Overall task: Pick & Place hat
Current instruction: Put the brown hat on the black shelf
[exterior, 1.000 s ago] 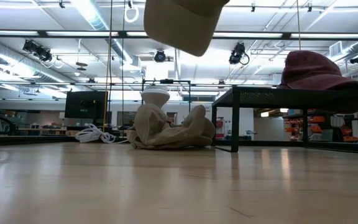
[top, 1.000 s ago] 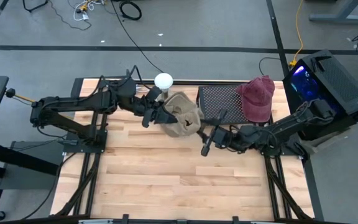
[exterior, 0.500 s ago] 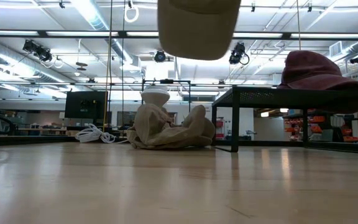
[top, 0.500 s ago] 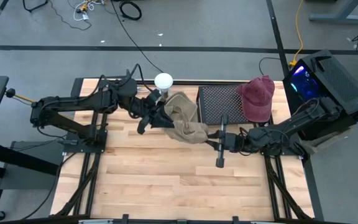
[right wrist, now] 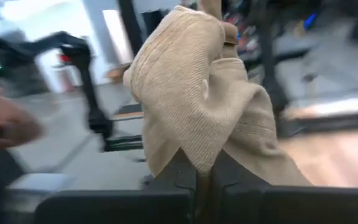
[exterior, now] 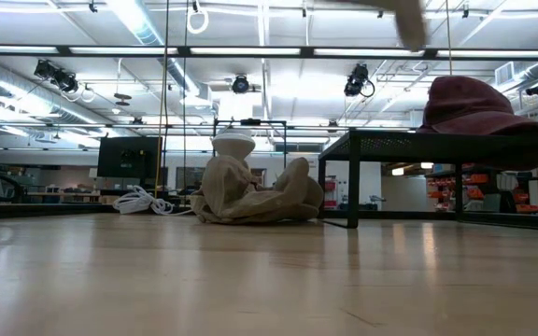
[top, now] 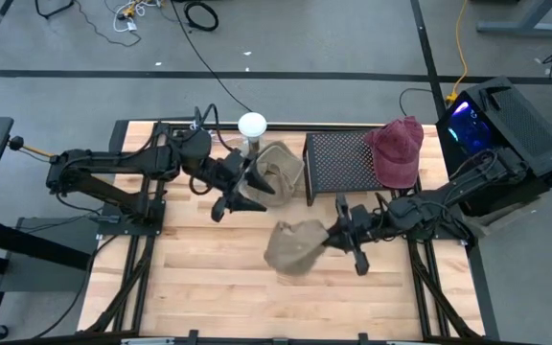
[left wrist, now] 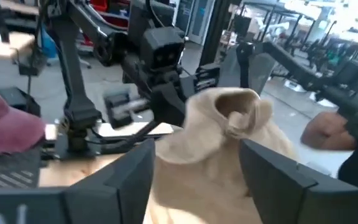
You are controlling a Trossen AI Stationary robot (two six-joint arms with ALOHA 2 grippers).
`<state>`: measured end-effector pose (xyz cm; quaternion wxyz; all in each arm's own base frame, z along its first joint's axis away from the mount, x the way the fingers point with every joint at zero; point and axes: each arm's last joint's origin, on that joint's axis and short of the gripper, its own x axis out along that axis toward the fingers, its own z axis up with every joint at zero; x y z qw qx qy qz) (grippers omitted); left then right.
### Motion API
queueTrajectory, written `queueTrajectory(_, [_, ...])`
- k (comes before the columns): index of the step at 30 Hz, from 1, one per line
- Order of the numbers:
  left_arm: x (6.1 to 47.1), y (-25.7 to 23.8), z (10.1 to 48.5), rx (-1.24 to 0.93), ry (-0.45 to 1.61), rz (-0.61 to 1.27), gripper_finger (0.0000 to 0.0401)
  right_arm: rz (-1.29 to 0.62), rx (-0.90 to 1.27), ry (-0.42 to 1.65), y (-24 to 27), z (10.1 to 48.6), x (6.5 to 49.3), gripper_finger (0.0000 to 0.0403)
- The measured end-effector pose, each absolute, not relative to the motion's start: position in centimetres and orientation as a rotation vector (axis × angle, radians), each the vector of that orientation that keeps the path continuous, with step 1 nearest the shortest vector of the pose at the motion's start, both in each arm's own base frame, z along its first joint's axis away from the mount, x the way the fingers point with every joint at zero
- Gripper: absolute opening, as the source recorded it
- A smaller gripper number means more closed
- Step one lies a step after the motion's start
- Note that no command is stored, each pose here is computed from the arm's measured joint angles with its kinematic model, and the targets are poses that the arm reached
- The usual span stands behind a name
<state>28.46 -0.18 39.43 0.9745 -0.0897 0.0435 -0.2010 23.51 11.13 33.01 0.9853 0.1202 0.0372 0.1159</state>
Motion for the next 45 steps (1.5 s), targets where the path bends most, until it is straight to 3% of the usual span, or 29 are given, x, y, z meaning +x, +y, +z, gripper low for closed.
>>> queueTrajectory(6, [28.4, -1.3, 39.4, -0.047, 0.064, -0.445, 0.0247, 0.363, 0.528, 0.282, 11.3, 31.8, 23.4, 0.0005])
queueTrajectory(15, [28.7, -4.4, 38.6, 0.109, 0.08, -0.471, 0.0219, 0.189, 0.765, 0.591, 9.8, 29.3, 23.1, 0.0005])
queueTrajectory(21, [31.4, -7.1, 35.3, 0.157, 0.19, -0.415, 0.0209, 0.129, 0.795, 0.609, 8.7, 29.0, 23.4, 0.0005])
queueTrajectory(29, [35.4, -9.6, 30.5, 0.492, 0.245, -0.168, 0.0202, 0.086, 0.843, 0.608, 7.6, 28.8, 24.0, 0.0005])
queueTrajectory(38, [36.8, -10.1, 28.6, 0.518, 0.26, -0.159, 0.0203, 0.067, 0.849, 0.583, 7.0, 28.9, 24.2, 0.0009])
queueTrajectory(45, [37.0, -9.7, 27.8, 0.553, 0.322, -0.03, 0.0204, 0.083, 0.865, 0.556, 6.5, 29.2, 24.5, 0.001])
